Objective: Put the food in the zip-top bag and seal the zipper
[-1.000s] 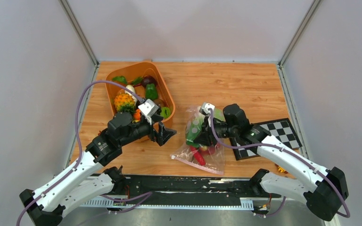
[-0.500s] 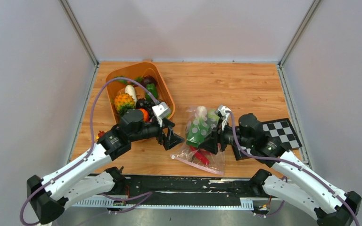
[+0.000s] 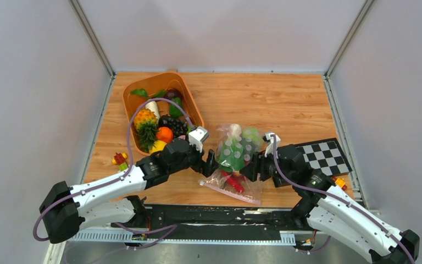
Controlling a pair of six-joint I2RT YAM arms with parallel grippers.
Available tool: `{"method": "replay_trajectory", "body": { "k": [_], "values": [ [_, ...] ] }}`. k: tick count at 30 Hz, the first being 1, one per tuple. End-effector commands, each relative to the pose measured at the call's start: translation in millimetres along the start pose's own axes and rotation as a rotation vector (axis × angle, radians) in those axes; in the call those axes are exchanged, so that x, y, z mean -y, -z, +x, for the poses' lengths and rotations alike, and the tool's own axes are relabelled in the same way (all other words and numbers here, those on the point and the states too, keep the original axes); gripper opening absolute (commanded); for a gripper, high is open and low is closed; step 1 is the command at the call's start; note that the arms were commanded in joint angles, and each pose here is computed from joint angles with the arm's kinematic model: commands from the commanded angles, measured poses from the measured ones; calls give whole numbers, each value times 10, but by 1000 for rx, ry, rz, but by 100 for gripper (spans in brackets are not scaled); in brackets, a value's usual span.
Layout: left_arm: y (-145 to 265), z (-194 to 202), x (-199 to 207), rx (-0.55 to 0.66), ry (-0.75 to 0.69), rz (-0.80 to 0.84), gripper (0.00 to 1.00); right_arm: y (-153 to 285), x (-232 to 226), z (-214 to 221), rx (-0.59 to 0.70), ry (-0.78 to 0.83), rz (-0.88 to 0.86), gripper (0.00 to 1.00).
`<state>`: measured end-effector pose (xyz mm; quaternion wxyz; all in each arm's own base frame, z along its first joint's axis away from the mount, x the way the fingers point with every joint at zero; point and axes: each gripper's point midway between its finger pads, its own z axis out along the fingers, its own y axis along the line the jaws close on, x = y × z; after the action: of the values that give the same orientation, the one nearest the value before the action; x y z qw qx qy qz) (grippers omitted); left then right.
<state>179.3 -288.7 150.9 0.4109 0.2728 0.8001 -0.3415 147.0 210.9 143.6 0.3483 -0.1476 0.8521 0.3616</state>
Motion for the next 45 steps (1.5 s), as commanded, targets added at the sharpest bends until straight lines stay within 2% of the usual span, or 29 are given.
{"method": "replay_trajectory", "body": {
  "k": [1, 7, 12, 14, 16, 23, 27, 30, 37, 45],
  "values": [
    [101, -269, -596, 156, 68, -356, 99, -8, -10, -364, 139, 19, 35, 54],
    [463, -106, -1144, 124, 19, -668, 100, -98, 136, -301, 75, 45, 112, 55],
    [716, 67, -1460, 83, 70, -787, 100, -110, 252, -266, 56, 36, 175, 56],
    [732, 63, -1429, 93, 64, -757, 100, -69, 288, -328, 87, 31, 205, 56],
    [663, -3, -1295, 127, 65, -661, 100, -14, 342, -417, 141, 20, 242, 59],
    [300, -358, -408, 218, 55, -137, 100, 233, 585, -685, 343, -16, 381, 81],
    [178, -470, -88, 210, 24, 28, 100, 202, 565, -748, 363, -57, 340, 88],
    [86, -538, -31, 212, 37, 49, 100, 82, 531, -741, 324, -123, 272, 88],
    [-211, -482, 47, 132, 31, 45, 100, -166, 576, -634, 254, -262, 169, 88],
    [-391, -64, -224, 45, 88, -88, 97, -380, 571, -463, 162, -273, 107, 88]
  ]
}}
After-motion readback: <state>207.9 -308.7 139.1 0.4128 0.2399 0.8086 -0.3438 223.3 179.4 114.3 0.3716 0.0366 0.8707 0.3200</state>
